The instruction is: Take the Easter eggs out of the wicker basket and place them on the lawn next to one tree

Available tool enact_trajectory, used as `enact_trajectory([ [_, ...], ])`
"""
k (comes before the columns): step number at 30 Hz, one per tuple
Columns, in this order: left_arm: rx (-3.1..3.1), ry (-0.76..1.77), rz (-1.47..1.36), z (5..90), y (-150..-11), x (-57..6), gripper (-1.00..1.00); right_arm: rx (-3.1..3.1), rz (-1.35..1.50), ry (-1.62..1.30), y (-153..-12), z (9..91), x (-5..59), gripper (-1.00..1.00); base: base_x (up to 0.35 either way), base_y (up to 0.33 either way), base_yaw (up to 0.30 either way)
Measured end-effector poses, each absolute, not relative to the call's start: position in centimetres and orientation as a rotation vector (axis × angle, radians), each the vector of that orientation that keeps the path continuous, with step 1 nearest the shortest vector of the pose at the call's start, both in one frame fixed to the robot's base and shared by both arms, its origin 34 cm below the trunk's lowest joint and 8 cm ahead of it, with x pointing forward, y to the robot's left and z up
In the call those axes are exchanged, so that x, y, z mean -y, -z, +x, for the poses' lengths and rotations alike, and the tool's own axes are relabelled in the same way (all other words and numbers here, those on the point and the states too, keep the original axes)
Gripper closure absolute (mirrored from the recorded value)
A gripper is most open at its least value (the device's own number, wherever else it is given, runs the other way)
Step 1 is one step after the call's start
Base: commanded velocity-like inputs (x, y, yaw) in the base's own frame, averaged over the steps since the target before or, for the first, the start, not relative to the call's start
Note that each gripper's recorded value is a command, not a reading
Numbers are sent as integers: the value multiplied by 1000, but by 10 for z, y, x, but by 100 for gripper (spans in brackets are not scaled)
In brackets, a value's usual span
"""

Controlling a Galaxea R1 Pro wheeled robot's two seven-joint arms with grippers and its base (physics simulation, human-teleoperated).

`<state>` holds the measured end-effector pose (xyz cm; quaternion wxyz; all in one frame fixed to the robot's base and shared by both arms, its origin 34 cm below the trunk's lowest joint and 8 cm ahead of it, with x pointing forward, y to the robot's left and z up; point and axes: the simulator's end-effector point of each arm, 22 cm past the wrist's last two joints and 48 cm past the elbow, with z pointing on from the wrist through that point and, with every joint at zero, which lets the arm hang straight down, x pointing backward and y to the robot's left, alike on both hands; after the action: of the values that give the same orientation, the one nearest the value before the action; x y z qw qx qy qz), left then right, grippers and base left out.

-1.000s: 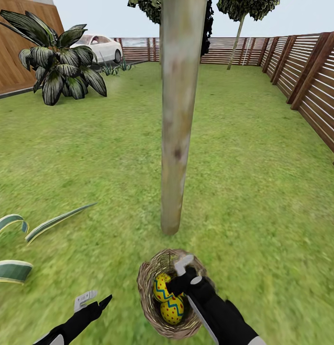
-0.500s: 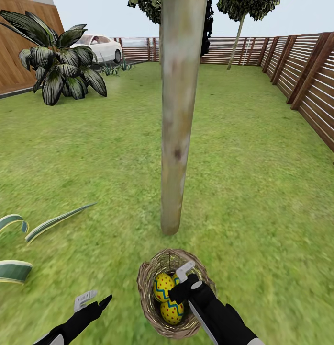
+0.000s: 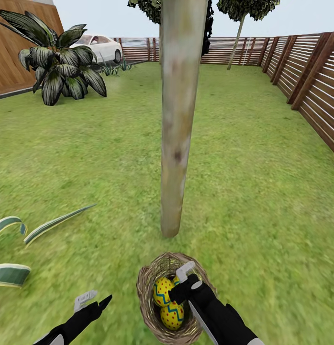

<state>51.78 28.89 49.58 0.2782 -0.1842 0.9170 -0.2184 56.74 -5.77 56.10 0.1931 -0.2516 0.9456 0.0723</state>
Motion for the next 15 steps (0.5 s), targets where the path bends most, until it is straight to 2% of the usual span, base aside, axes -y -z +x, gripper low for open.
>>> enact_trajectory([
  [15,-2461,586,-495,518,-496,-289,-100,-2653,-706,-202,-561,568,58,-100,2,0,0],
])
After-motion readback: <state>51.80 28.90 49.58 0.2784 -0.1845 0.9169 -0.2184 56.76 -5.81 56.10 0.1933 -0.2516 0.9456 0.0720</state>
